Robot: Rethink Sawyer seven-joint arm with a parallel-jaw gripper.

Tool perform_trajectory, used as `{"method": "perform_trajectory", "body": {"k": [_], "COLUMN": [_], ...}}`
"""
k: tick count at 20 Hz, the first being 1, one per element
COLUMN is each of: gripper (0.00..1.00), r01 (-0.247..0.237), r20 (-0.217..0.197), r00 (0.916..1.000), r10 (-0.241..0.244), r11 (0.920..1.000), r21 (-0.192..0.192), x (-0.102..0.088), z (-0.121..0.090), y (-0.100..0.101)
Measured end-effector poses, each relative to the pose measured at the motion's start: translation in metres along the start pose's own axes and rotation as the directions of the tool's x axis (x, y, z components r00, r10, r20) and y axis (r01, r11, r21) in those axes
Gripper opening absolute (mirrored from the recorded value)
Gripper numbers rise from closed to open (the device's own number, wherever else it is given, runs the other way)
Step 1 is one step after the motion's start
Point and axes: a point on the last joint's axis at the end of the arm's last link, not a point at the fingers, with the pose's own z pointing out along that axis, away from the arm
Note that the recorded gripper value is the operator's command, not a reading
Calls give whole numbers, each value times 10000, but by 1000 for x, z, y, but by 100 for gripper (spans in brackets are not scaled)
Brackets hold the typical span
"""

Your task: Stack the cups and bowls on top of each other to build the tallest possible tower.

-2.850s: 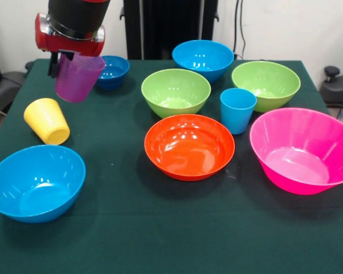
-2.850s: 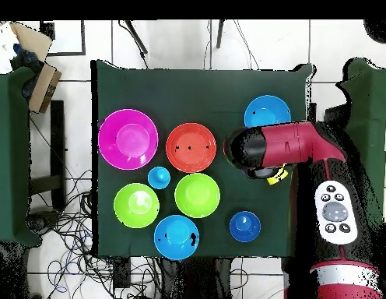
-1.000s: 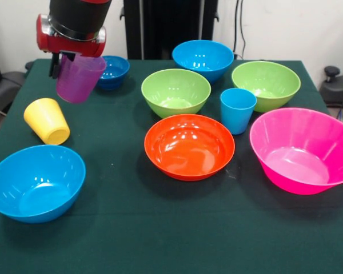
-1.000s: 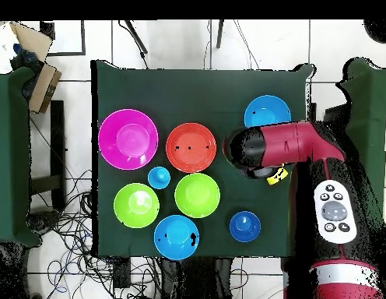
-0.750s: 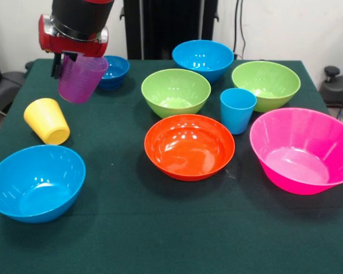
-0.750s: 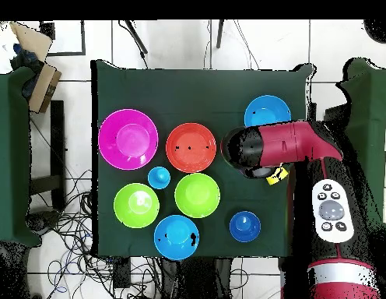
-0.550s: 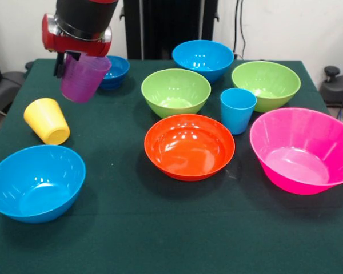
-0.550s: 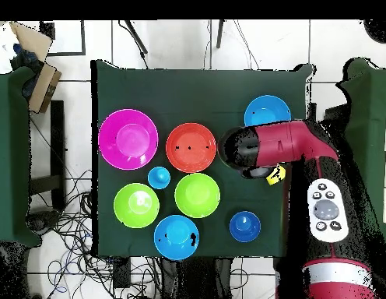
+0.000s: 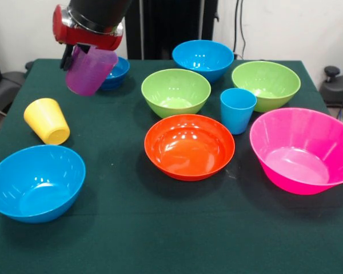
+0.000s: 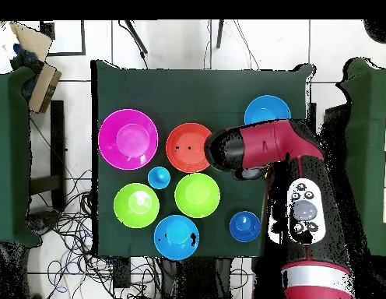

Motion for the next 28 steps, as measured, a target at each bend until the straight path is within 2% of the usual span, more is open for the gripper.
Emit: {"method": "perform_trajectory", "body": {"k": [5, 16, 24, 28], "gripper": [0, 0, 0, 0], "r01": [-33, -254, -343, -631], "r20": [-125, -441, -489, -454], "r00": [9999, 9986, 9981, 9969], "r10": [37, 276, 365, 637], "r11": [9995, 9984, 9984, 9979], "r21": [319, 505, 455, 153], "x": [7, 22, 25, 27], "z": [-6, 1, 5, 10], "y": [-5, -18, -23, -29]}}
